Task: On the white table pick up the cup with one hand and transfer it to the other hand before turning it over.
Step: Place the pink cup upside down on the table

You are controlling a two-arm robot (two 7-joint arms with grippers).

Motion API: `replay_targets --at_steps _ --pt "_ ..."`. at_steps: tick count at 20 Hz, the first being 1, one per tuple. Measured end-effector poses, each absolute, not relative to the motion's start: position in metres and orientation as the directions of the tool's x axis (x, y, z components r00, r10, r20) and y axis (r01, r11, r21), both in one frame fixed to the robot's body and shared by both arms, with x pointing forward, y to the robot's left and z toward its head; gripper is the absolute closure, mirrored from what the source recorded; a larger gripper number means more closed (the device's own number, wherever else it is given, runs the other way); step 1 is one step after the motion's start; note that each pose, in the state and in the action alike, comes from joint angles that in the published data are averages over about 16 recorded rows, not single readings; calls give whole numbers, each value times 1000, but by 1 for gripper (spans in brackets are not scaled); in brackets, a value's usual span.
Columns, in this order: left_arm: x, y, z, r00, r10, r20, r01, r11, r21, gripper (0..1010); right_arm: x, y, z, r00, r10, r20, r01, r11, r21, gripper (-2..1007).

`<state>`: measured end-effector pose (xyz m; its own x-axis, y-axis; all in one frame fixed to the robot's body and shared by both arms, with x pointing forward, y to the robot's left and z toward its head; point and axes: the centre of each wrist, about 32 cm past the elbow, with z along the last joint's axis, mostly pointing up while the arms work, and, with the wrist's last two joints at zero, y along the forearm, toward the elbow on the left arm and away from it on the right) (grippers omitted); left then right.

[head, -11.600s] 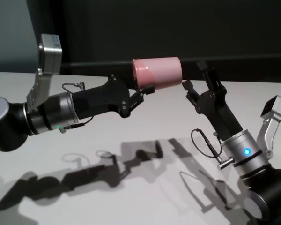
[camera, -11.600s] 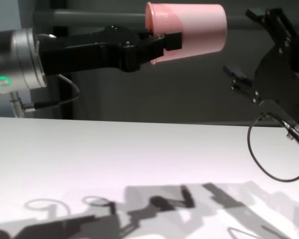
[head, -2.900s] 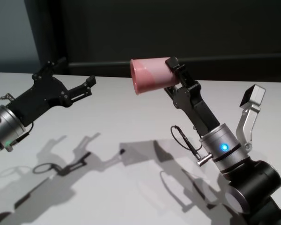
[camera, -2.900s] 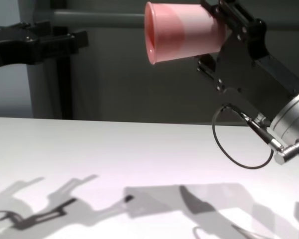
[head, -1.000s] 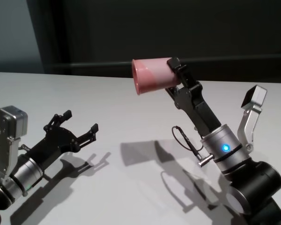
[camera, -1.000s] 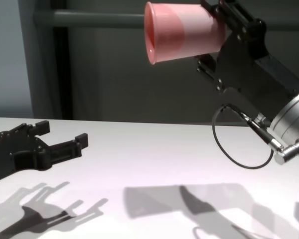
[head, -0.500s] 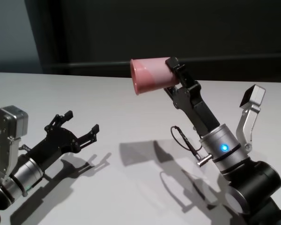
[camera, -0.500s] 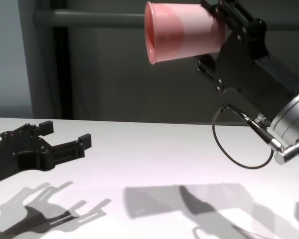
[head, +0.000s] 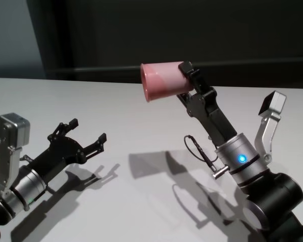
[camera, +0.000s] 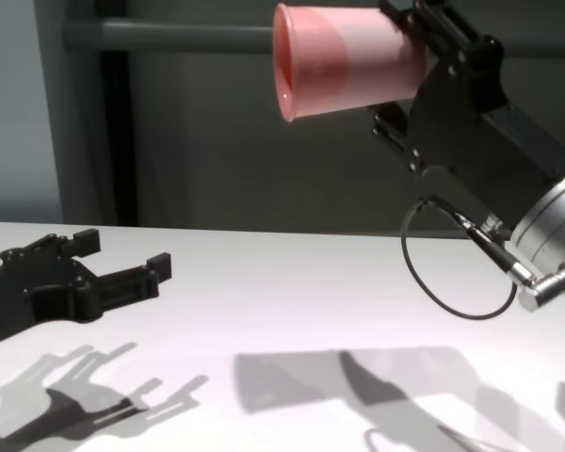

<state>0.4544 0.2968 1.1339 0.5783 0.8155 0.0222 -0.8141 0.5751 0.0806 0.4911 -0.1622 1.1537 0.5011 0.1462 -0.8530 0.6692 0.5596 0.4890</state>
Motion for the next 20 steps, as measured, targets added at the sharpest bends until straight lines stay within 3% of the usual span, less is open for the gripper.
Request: replay_targets --at_steps 9,20 --pt "454 297 1134 578 816 23 -815 575 79 9 488 -172 1158 505 52 -862 701 558 444 245" --pt "454 296 1134 577 816 23 -815 574 78 10 476 -199 1181 506 -209 -837 778 531 337 245"
